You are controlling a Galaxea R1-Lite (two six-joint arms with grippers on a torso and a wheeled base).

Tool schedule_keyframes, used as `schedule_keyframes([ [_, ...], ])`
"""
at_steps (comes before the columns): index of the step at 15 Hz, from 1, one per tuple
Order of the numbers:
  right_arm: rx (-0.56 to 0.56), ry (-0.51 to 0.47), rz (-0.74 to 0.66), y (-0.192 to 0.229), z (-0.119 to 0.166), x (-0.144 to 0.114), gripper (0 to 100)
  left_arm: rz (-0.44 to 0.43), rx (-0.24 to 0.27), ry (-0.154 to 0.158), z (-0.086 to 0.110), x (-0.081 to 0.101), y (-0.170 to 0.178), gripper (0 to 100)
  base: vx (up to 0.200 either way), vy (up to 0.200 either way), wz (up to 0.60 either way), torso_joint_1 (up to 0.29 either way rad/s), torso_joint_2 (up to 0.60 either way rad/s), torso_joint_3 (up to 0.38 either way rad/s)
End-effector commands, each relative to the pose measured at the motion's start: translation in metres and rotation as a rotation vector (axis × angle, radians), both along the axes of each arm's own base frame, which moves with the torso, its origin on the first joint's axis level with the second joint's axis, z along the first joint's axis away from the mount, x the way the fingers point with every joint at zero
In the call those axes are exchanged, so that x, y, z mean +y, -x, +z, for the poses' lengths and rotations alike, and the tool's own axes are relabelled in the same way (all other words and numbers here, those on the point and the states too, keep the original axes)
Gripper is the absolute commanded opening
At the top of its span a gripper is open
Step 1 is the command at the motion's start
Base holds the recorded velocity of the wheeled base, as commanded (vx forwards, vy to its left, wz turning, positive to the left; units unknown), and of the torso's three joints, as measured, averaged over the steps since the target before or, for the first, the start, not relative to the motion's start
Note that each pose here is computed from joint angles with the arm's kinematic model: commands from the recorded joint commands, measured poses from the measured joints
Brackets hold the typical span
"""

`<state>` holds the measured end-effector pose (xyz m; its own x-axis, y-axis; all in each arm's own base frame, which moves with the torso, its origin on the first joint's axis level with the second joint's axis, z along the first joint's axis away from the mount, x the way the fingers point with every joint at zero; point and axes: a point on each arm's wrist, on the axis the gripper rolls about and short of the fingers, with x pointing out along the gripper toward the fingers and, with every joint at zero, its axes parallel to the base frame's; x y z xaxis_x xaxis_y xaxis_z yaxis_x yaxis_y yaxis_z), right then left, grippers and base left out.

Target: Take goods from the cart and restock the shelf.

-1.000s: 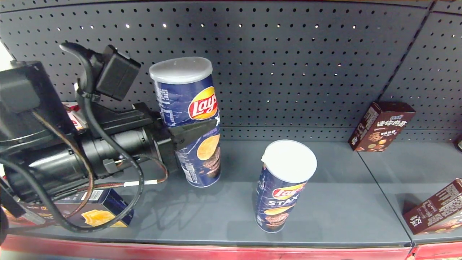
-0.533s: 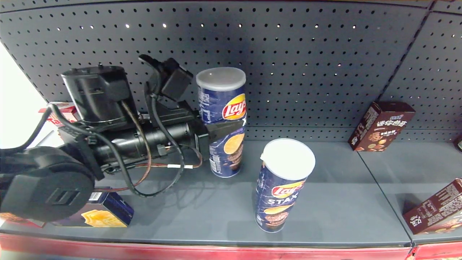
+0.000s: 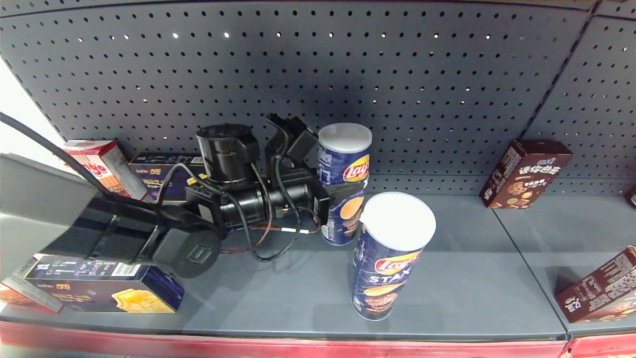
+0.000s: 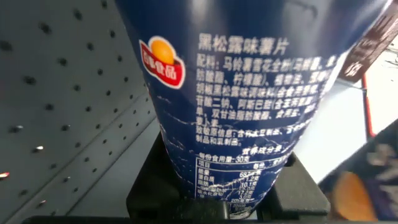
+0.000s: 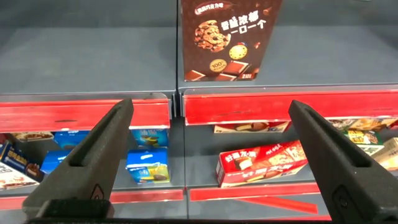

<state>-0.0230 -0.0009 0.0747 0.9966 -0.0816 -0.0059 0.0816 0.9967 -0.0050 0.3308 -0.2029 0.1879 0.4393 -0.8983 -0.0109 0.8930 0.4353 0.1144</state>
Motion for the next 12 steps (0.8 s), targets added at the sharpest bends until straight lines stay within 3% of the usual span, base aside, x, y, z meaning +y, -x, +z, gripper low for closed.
schedule_keyframes([
  [1, 0.002, 0.0, 0.0, 0.0, 0.0, 0.0, 100, 0.004, 0.035, -0.02, -0.02, -0.007, -0.013, 0, 0.0, 0.0, 0.0, 0.0, 0.0, 0.0],
  [5, 0.002, 0.001, 0.0, 0.0, 0.0, 0.0, 100, 0.013, 0.037, -0.022, -0.028, -0.005, -0.019, 0, 0.0, 0.0, 0.0, 0.0, 0.0, 0.0],
  [6, 0.002, 0.001, 0.0, 0.0, 0.0, 0.0, 100, 0.015, 0.032, -0.017, -0.026, -0.006, -0.02, 100, 0.0, 0.0, 0.0, 0.0, 0.0, 0.0],
  [9, 0.002, 0.0, 0.0, 0.0, 0.0, 0.0, 100, 0.028, 0.04, -0.022, -0.025, -0.002, -0.019, 100, 0.0, 0.0, 0.0, 0.0, 0.0, 0.0],
  [12, 0.002, 0.0, 0.0, 0.0, 0.0, 0.0, 100, 0.051, 0.027, -0.017, -0.01, 0.014, -0.005, 100, 0.0, 0.0, 0.0, 0.0, 0.0, 0.0],
])
